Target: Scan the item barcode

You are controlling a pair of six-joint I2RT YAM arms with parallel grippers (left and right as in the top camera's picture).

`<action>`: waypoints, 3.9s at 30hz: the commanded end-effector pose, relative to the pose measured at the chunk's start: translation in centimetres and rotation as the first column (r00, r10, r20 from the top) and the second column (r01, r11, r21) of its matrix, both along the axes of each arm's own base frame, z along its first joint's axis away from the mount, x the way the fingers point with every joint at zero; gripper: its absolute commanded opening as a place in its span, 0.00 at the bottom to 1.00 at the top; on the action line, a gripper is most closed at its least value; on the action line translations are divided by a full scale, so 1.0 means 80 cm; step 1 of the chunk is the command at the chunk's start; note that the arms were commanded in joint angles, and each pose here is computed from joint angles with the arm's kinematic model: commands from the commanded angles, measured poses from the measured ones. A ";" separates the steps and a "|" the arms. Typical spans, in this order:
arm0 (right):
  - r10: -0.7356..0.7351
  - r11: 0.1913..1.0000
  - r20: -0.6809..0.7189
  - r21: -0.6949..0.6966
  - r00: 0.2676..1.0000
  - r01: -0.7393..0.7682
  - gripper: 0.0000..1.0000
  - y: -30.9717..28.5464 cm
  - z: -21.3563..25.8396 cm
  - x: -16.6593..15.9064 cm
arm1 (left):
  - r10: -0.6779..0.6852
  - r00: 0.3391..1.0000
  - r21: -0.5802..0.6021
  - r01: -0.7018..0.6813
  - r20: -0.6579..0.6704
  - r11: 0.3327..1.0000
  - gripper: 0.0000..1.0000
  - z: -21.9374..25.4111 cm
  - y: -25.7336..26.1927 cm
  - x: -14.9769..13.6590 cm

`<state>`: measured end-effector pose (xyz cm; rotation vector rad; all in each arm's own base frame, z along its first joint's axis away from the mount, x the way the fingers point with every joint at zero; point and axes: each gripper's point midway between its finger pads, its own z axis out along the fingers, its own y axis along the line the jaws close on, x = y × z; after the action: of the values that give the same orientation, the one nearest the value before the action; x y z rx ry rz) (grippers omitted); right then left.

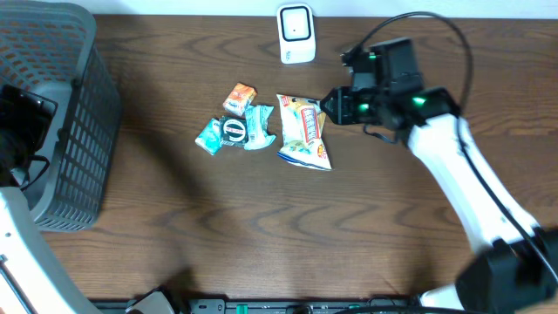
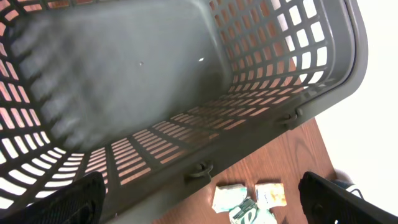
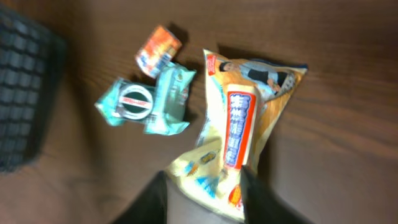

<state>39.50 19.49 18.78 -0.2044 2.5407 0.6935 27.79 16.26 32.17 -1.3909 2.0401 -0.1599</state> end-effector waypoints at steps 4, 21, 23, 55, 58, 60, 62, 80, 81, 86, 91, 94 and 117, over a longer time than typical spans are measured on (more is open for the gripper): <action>-0.048 0.999 -0.131 -0.026 0.990 0.045 0.06 0.035 -0.108 0.033 | 0.003 1.000 0.000 -0.003 0.025 1.000 0.98 0.010 -0.002 -0.001; -0.083 0.973 -0.246 -0.227 0.966 0.025 0.06 -0.019 -0.112 -0.012 | 0.003 1.000 0.000 -0.003 0.025 1.000 0.98 0.010 -0.002 -0.001; -0.092 0.969 -0.174 -0.243 0.980 0.047 0.11 -0.028 -0.078 -0.013 | 0.003 1.000 0.000 -0.003 0.025 1.000 0.97 0.010 -0.002 -0.001; -0.145 0.916 -0.330 -0.402 0.933 0.000 0.32 -0.039 -0.226 -0.006 | 0.003 1.000 0.000 -0.003 0.025 1.000 0.98 0.010 -0.002 -0.001; -0.142 0.910 -0.402 -0.414 0.905 -0.041 0.26 -0.037 -0.256 -0.023 | 0.003 1.000 0.000 -0.003 0.025 1.000 0.97 0.010 -0.002 -0.001; -0.144 0.908 -0.408 -0.416 0.902 -0.044 0.26 -0.038 -0.257 -0.025 | 0.003 1.000 0.000 -0.003 0.025 1.000 0.98 0.010 -0.002 -0.001; -0.156 0.909 -0.402 -0.417 0.902 -0.028 0.24 -0.042 -0.242 -0.022 | 0.003 1.000 0.000 -0.003 0.025 1.000 0.98 0.010 -0.002 -0.001; -0.106 0.892 -0.312 -0.450 0.944 -0.048 0.06 -0.019 -0.109 -0.055 | 0.003 1.000 0.000 -0.003 0.025 1.000 0.98 0.010 -0.002 -0.001; -0.141 0.876 -0.317 -0.482 0.938 -0.032 0.06 -0.026 -0.122 -0.059 | 0.003 1.000 0.000 -0.003 0.025 1.000 0.98 0.010 -0.002 -0.001; -0.299 0.786 -0.302 -0.615 0.905 0.054 0.05 -0.072 -0.185 -0.081 | 0.003 1.000 0.000 -0.003 0.025 1.000 0.98 0.010 -0.002 -0.001; -0.328 0.771 -0.334 -0.635 0.884 0.047 0.07 -0.095 -0.211 -0.098 | 0.003 1.000 0.000 -0.003 0.025 1.000 0.97 0.010 -0.002 -0.001; -0.356 0.750 -0.347 -0.660 0.868 0.044 0.08 -0.109 -0.198 -0.101 | 0.003 1.000 0.000 -0.003 0.025 1.000 0.98 0.010 -0.002 -0.001; -0.228 0.913 -0.320 -0.398 0.919 0.088 0.60 -0.023 -0.218 -0.067 | 0.003 1.000 0.000 -0.003 0.025 1.000 0.98 0.010 -0.002 -0.001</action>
<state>35.19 17.13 3.29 -0.0138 2.9724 0.1091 27.89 16.03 32.20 -1.3854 2.0432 -0.1778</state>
